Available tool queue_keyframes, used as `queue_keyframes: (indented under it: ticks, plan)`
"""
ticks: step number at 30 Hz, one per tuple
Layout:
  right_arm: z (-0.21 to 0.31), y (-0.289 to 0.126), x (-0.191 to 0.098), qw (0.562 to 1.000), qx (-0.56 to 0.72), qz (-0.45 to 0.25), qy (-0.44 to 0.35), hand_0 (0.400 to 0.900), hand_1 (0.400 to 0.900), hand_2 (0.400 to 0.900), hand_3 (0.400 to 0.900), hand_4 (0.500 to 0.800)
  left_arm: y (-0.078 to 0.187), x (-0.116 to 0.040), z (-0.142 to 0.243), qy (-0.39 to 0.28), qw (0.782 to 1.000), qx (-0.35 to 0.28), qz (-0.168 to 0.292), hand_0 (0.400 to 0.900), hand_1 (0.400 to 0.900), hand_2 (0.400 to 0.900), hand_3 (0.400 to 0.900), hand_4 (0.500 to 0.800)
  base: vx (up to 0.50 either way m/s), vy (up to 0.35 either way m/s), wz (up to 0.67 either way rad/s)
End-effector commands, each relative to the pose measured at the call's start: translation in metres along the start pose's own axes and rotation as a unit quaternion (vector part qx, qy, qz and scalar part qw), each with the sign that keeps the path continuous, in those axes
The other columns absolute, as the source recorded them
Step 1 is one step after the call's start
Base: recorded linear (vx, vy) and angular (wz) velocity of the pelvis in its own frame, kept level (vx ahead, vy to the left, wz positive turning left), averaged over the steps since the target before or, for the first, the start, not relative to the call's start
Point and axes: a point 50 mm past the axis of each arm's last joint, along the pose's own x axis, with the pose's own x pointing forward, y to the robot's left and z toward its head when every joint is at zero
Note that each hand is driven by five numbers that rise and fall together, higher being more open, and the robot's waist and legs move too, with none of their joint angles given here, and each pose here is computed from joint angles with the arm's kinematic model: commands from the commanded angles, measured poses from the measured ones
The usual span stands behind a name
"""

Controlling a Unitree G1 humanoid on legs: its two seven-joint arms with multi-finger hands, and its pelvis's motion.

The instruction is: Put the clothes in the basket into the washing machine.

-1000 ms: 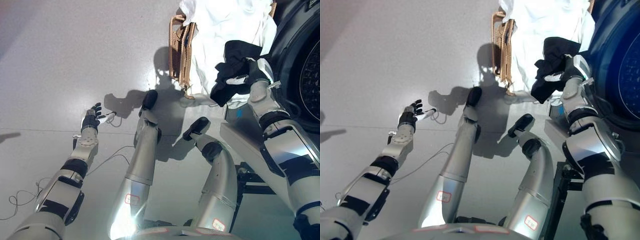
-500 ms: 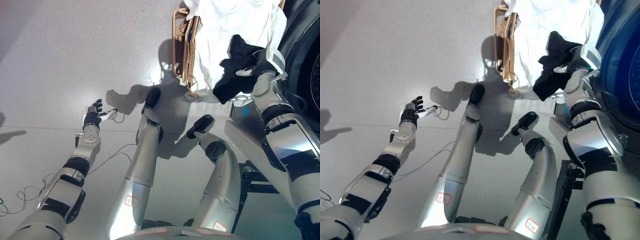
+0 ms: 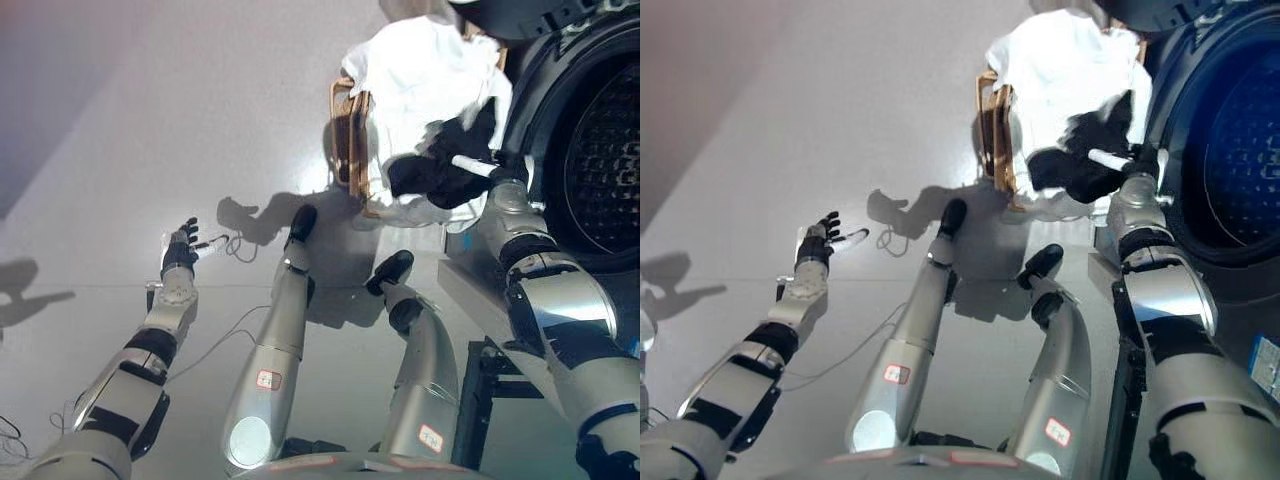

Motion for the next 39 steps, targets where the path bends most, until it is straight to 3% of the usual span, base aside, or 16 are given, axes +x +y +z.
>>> queue_keyframes:
  ticks: [1, 3, 5, 10, 16, 27, 36, 37, 38, 39]
  plan:
    - [-0.024, -0.021, 0.000, 0.974, 0.221, -0.048, 0.019, 0.400, 0.400, 0.400, 0.400, 0.500, 0.003, -0.027, -0.069, 0.084, 0.996, 0.034, 0.012, 0.900, 0.900, 0.900, 0.900, 0.800, 0.057, 0.075, -0.21]
    - [-0.030, -0.023, 0.000, 0.973, 0.225, -0.046, 0.025, 0.400, 0.400, 0.400, 0.400, 0.500, 0.005, -0.030, -0.075, 0.090, 0.995, 0.036, 0.010, 0.900, 0.900, 0.900, 0.900, 0.800, 0.054, 0.077, -0.18]
    - [-0.042, -0.013, -0.004, 0.924, 0.376, -0.046, 0.046, 0.400, 0.400, 0.400, 0.400, 0.500, -0.006, -0.042, -0.090, 0.107, 0.993, 0.047, -0.017, 0.900, 0.900, 0.900, 0.900, 0.800, 0.079, 0.106, -0.18]
    - [-0.055, -0.019, -0.006, 0.859, 0.502, -0.074, 0.061, 0.400, 0.400, 0.400, 0.400, 0.500, -0.018, -0.059, -0.111, 0.131, 0.989, 0.047, -0.053, 0.900, 0.900, 0.900, 0.900, 0.800, 0.073, 0.093, -0.08]
    - [-0.047, -0.043, -0.003, 0.812, 0.570, -0.120, 0.023, 0.400, 0.400, 0.400, 0.400, 0.500, -0.028, -0.079, -0.131, 0.157, 0.982, 0.058, -0.091, 0.900, 0.900, 0.900, 0.900, 0.800, 0.062, 0.075, 0.01]
    - [0.039, -0.092, 0.006, 0.817, 0.553, -0.123, -0.110, 0.400, 0.400, 0.400, 0.400, 0.500, -0.030, -0.098, -0.152, 0.190, 0.973, 0.067, -0.115, 0.900, 0.900, 0.900, 0.900, 0.800, 0.050, -0.001, -0.02]
    - [0.084, -0.120, 0.001, 0.833, 0.507, -0.138, -0.174, 0.400, 0.400, 0.400, 0.400, 0.500, -0.032, -0.098, -0.148, 0.178, 0.975, 0.050, -0.123, 0.900, 0.900, 0.900, 0.900, 0.800, 0.010, -0.044, 0.01]
    - [0.086, -0.121, 0.001, 0.838, 0.499, -0.139, -0.173, 0.747, 0.747, 0.747, 0.747, 0.708, -0.032, -0.097, -0.148, 0.177, 0.975, 0.049, -0.123, 0.900, 0.900, 0.900, 0.900, 0.800, 0.014, -0.053, 0.06]
    - [0.087, -0.122, 0.001, 0.840, 0.495, -0.137, -0.173, 0.900, 0.900, 0.900, 0.900, 0.800, -0.031, -0.097, -0.147, 0.177, 0.976, 0.048, -0.122, 0.900, 0.900, 0.900, 0.900, 0.800, 0.109, -0.094, 0.13]
    - [0.088, -0.122, 0.001, 0.842, 0.493, -0.135, -0.173, 0.900, 0.900, 0.900, 0.900, 0.800, -0.031, -0.097, -0.147, 0.177, 0.976, 0.046, -0.121, 0.900, 0.900, 0.900, 0.900, 0.800, 0.118, -0.094, 0.12]
